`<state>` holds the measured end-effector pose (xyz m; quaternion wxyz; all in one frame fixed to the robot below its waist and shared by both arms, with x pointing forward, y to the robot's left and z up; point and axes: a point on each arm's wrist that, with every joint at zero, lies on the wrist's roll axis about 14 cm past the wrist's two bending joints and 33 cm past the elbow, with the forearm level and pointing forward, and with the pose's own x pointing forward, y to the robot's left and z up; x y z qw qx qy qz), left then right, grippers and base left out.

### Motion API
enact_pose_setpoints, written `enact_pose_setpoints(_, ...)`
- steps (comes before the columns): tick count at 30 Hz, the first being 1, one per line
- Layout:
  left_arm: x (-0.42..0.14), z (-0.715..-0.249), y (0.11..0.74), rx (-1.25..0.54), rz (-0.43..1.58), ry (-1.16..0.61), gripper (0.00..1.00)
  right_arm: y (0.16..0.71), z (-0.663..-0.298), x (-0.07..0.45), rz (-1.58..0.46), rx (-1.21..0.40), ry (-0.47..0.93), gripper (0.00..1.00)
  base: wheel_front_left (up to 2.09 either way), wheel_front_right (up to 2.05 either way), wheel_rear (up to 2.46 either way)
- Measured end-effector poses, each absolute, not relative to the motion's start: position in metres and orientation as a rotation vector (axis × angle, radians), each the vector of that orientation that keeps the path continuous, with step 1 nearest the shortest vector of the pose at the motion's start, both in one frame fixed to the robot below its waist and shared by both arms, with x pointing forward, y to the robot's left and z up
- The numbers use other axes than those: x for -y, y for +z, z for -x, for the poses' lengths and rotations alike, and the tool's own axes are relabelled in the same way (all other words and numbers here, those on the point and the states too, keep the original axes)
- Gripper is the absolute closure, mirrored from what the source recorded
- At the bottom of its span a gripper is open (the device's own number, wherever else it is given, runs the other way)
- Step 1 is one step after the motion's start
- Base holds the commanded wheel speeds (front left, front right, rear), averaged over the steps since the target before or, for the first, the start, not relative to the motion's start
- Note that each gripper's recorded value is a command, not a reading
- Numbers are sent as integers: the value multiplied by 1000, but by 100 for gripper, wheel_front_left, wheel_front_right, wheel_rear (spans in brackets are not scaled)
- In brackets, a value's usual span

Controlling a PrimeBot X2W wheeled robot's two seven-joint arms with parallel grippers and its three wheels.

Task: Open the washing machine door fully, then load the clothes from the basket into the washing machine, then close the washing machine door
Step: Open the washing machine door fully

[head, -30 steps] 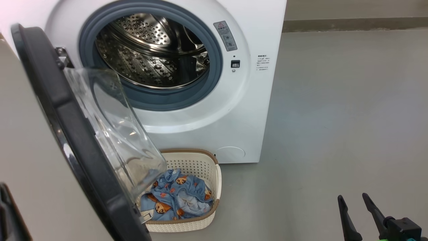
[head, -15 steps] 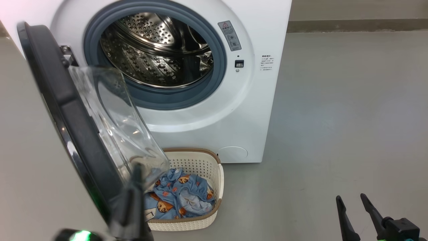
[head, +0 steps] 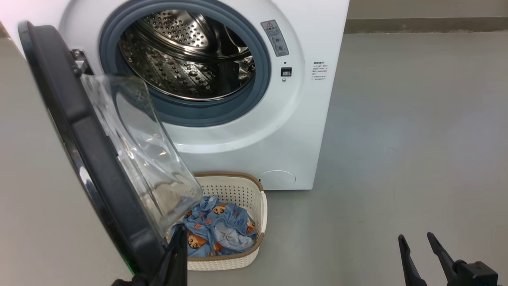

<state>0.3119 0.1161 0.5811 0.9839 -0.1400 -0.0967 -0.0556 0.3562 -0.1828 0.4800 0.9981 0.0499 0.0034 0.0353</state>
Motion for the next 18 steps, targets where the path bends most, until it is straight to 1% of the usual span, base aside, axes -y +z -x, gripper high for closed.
enact_pose_setpoints(18, -149, -308, 566, 132, 248, 34, 100, 473, -358, 171, -105, -29, 101, 0, 0, 0, 0)
